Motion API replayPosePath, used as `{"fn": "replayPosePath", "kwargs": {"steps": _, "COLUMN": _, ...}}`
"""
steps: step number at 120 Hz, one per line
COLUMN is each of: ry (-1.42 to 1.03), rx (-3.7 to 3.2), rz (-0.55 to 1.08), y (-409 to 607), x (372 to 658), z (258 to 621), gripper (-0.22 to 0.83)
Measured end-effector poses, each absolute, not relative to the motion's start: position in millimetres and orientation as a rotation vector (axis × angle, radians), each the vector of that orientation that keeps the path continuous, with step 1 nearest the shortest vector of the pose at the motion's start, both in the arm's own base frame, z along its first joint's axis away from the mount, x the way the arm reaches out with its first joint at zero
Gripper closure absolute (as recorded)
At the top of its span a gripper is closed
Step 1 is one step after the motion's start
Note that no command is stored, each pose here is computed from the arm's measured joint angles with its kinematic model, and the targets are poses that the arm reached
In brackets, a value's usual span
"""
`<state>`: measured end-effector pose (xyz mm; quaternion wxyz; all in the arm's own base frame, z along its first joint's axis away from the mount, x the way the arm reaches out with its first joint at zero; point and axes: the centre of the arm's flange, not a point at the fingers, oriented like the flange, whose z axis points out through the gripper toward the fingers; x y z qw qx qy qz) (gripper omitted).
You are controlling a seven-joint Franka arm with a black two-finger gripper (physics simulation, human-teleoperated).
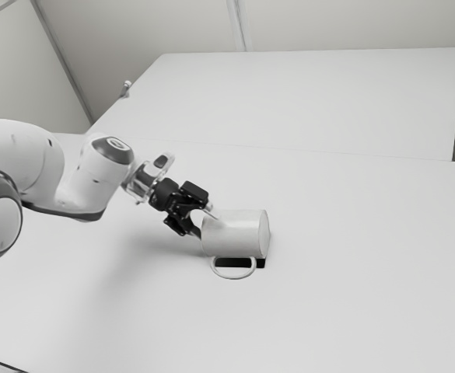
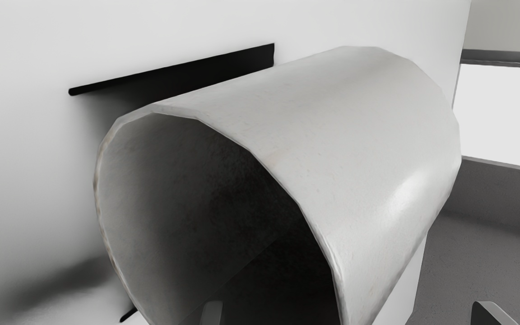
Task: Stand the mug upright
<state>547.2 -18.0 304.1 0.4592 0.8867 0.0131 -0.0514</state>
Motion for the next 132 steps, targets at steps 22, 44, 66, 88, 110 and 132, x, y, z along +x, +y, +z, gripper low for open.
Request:
{"fn": "replayPosePath", "kwargs": {"steps": 22, "ry": 0.005, "rx": 2.17, "rz": -0.09, "y": -29.3, "x": 550.3, "z": 306.2, "gripper": 0.03}}
{"fn": "replayPosePath", "kwargs": {"steps": 44, "ry": -0.019, "rx": 2.158, "rz": -0.06, "y": -40.3, "x": 552.5, "z": 313.0, "gripper": 0.32}}
{"fn": "replayPosePath", "kwargs": {"steps": 66, "ry": -0.054, "rx": 2.155, "rz": -0.017, "y": -49.6, "x": 555.4, "z": 331.4, "gripper": 0.61}}
{"fn": "replayPosePath", "kwargs": {"steps": 88, "ry": -0.075, "rx": 2.159, "rz": 0.009, "y": -56.8, "x": 560.9, "z": 341.3, "gripper": 0.72}}
{"fn": "replayPosePath", "kwargs": {"steps": 110, "ry": -0.102, "rx": 2.153, "rz": 0.026, "y": -68.6, "x": 563.7, "z": 356.5, "gripper": 0.77}}
{"fn": "replayPosePath", "kwargs": {"steps": 132, "ry": -0.146, "rx": 2.173, "rz": 0.037, "y": -77.7, "x": 558.0, "z": 380.3, "gripper": 0.78}}
